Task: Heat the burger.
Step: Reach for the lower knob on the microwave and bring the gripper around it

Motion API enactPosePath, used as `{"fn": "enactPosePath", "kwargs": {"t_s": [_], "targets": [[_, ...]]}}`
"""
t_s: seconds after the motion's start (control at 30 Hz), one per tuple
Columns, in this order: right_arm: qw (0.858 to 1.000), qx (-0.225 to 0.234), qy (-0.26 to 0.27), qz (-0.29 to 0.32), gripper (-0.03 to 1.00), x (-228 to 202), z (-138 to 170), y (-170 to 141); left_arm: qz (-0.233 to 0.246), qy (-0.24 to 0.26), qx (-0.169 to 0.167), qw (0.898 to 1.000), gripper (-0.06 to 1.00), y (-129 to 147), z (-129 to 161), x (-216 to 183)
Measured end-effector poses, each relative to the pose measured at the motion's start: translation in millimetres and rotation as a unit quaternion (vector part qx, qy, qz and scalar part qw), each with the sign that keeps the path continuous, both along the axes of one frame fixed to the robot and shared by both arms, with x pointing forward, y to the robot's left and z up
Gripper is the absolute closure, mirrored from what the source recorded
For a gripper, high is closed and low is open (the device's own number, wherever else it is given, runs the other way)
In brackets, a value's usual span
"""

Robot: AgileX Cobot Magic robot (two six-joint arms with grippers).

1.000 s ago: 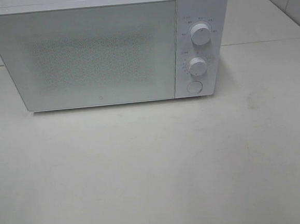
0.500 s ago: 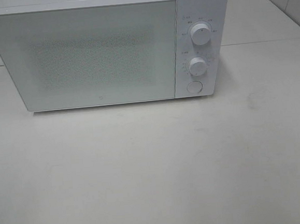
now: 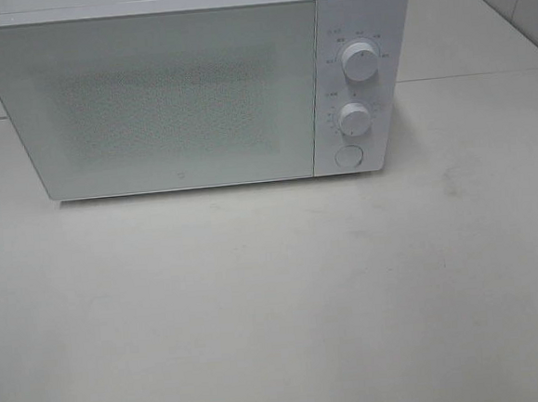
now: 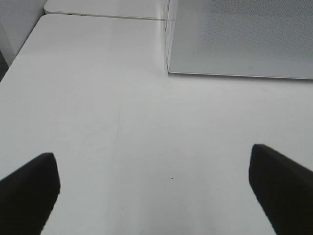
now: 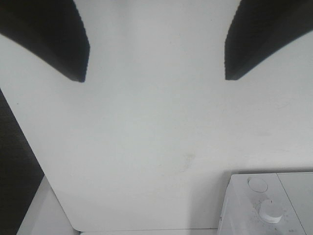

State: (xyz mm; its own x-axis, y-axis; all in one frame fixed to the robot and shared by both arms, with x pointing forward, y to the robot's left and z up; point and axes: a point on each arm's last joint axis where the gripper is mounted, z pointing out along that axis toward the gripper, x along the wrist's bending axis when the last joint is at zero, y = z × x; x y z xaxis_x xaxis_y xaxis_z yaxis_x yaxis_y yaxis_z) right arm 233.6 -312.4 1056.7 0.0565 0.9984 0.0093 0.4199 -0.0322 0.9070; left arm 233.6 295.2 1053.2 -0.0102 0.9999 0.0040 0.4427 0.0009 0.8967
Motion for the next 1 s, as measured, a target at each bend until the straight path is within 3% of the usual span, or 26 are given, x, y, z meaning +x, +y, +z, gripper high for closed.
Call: {"fn": "enactPosePath", "kwargs": {"t_s": [0.3,0.63,1.0], "targets": [[1.000,0.000,-0.003,0.000,0.22,0.0,0.6,0.0,0.000,0.000,0.000,1.000,-0.03,0.0,0.0,0.0],[0.997,0.001,-0.078,0.009,0.22,2.0,18.8,1.3,0.000,0.000,0.000,1.000,-0.03,0.0,0.0,0.0],[0.999,-0.009,-0.032,0.019,0.22,46.0,26.0,7.3,0.000,0.000,0.000,1.000,-0.03,0.0,0.1,0.0]]}}
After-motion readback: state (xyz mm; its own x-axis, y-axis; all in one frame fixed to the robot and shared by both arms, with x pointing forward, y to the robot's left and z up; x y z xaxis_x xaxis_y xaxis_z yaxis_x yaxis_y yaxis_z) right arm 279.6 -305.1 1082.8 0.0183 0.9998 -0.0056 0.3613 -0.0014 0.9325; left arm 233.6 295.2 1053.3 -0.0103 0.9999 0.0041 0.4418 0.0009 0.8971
